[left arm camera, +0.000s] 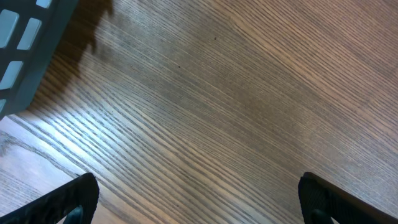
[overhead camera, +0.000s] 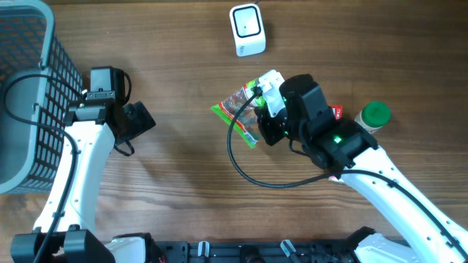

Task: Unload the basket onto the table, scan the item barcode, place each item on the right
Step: 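Lift the gummy bag and carry it toward the scanner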

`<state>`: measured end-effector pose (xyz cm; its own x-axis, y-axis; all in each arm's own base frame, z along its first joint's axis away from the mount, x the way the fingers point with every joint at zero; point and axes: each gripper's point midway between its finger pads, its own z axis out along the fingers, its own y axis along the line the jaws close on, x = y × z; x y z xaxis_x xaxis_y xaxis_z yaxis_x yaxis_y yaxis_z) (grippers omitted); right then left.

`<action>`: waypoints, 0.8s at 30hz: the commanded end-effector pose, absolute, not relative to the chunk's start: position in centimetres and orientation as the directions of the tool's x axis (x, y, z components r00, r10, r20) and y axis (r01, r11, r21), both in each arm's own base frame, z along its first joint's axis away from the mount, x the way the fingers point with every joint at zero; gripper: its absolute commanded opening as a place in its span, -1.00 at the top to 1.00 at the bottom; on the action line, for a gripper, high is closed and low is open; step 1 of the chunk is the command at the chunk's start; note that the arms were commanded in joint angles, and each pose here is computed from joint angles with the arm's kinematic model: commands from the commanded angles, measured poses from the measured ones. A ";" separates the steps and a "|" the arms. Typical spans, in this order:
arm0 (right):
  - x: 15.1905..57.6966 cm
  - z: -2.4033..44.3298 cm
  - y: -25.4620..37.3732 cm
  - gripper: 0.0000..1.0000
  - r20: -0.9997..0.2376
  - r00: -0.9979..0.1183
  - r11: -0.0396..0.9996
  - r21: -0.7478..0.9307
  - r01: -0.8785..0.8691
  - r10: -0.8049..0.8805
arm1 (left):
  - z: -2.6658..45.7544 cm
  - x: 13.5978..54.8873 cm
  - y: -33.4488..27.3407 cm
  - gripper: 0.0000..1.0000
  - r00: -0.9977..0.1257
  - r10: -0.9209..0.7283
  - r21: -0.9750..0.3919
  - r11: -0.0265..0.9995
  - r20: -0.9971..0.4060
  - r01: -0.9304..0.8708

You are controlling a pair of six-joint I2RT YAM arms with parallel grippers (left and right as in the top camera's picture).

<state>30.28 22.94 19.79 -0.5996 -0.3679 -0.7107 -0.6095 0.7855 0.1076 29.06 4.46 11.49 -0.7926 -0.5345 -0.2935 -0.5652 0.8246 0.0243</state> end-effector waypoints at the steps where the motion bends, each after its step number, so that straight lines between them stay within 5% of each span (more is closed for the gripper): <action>1: 28.6 21.2 25.2 0.91 -0.722 -0.601 0.700 0.229 -0.676 -0.344 | 12.0 29.4 4.6 -1.00 -0.790 -0.531 0.016 0.827 -0.306 -0.563; 9: 29.2 22.9 25.8 0.92 -0.754 -0.579 0.689 0.243 -0.683 -0.308 | 12.0 29.4 4.6 -1.00 -0.790 -0.531 0.016 0.827 -0.306 -0.563; 24: 32.7 38.8 22.3 0.92 -0.813 -0.494 0.832 0.024 -0.555 -0.307 | 12.0 29.4 4.6 -1.00 -0.790 -0.531 0.016 0.827 -0.307 -0.563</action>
<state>30.43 23.51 35.87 -0.5453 -0.3142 -0.7771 -0.6233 0.7719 0.1253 29.07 4.46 11.49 -0.7925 -0.5345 -0.2938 -0.5652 0.8246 0.0241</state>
